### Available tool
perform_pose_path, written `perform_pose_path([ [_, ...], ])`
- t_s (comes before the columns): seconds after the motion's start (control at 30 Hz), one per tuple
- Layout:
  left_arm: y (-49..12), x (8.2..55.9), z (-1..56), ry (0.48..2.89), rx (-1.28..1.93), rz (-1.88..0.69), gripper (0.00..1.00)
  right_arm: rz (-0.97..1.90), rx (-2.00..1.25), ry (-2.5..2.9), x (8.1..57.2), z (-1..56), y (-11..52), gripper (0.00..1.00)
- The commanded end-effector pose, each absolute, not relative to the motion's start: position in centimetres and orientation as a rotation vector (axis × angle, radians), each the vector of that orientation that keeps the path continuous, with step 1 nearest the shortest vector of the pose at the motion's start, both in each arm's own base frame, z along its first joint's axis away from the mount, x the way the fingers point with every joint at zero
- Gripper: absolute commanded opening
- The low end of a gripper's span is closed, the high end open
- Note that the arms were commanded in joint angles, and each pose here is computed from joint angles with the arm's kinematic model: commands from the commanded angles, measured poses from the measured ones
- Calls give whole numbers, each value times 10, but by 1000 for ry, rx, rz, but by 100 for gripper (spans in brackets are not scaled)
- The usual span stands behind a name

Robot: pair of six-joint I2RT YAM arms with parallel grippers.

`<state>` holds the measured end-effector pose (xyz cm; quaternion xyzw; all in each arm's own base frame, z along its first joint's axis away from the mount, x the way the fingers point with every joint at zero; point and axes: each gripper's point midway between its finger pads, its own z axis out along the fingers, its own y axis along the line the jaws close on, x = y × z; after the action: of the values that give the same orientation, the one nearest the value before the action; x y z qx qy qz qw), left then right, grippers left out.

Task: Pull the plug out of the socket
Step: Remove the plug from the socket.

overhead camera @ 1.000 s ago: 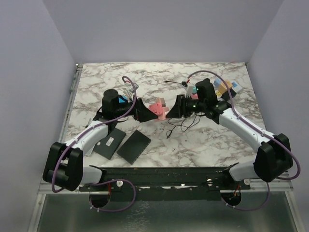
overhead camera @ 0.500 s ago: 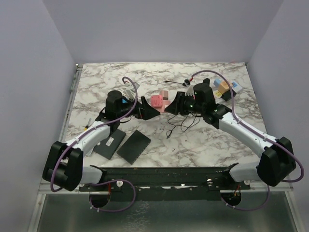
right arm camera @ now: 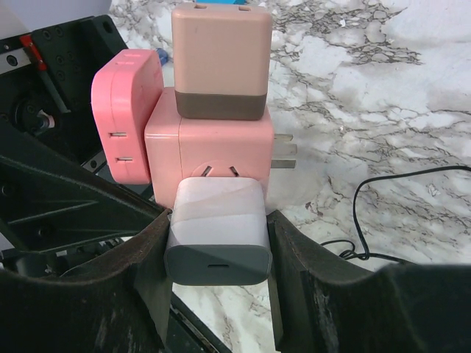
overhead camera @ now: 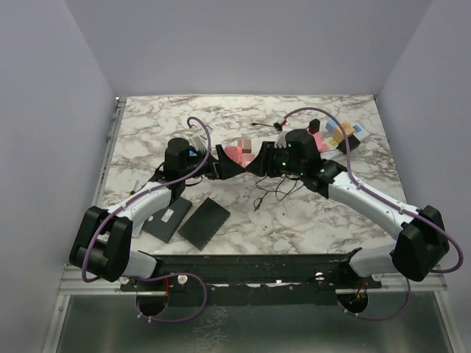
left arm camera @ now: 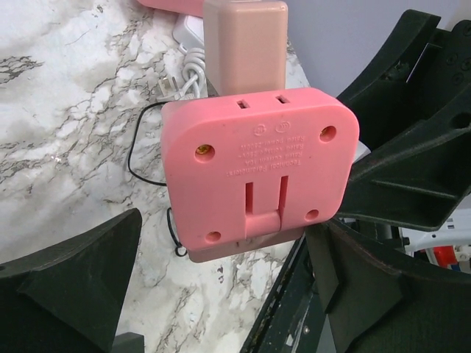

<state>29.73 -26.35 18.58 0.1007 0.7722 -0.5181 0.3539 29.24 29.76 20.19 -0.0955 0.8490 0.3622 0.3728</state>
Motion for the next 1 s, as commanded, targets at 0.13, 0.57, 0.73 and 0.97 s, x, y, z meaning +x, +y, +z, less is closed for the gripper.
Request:
perform_pose_path([
  [0.13,-263,305,181,1997,216,-1315,66,921,-278,2053,302,235,311,0],
  [0.57,-263,307,175,2016,202,-1313,34,806,-357,2055,294,234,329,0],
  [0.73,-260,309,168,2039,187,-1277,15,831,-386,2071,289,231,335,0],
  [0.97,-251,312,157,2086,184,-1184,0,878,-480,2046,278,243,334,0],
])
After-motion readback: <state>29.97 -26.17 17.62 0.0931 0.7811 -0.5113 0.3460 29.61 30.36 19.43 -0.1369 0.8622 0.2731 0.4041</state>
